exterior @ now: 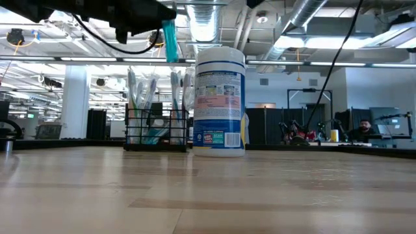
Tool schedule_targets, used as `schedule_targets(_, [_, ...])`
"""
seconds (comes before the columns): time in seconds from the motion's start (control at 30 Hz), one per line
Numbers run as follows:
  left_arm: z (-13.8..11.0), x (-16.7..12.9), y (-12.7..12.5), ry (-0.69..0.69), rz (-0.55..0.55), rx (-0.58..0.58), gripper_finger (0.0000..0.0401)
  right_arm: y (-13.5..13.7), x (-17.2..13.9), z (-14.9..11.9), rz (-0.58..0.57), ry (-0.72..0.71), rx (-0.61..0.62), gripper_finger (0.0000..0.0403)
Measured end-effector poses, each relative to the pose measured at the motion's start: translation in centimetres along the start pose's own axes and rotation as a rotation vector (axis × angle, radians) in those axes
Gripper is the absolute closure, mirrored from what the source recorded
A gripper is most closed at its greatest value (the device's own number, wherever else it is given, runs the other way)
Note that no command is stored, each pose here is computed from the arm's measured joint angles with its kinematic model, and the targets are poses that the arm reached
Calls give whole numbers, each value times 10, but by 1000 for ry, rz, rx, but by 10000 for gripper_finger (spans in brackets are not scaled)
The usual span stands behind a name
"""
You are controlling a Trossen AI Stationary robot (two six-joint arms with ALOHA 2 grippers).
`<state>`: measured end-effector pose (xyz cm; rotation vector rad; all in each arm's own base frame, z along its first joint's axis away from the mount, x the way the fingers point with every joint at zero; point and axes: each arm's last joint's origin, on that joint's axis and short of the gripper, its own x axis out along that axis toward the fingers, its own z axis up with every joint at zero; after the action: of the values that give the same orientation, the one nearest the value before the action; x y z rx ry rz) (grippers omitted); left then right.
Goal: Pick & Place toothbrushing station
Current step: Put the blue mouthwash into the mesh organizer
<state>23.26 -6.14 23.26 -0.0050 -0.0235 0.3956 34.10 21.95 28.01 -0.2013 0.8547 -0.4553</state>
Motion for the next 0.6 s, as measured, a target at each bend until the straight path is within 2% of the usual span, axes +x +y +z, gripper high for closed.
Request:
schedule_targets(0.27, [-7,-1,7,46,235,-33,312,2,7,-14,-36,43,24,208])
schedule_targets(0.6, [-18,10,26,86,389,-130,312,1,8,-16,-43,50,19,216])
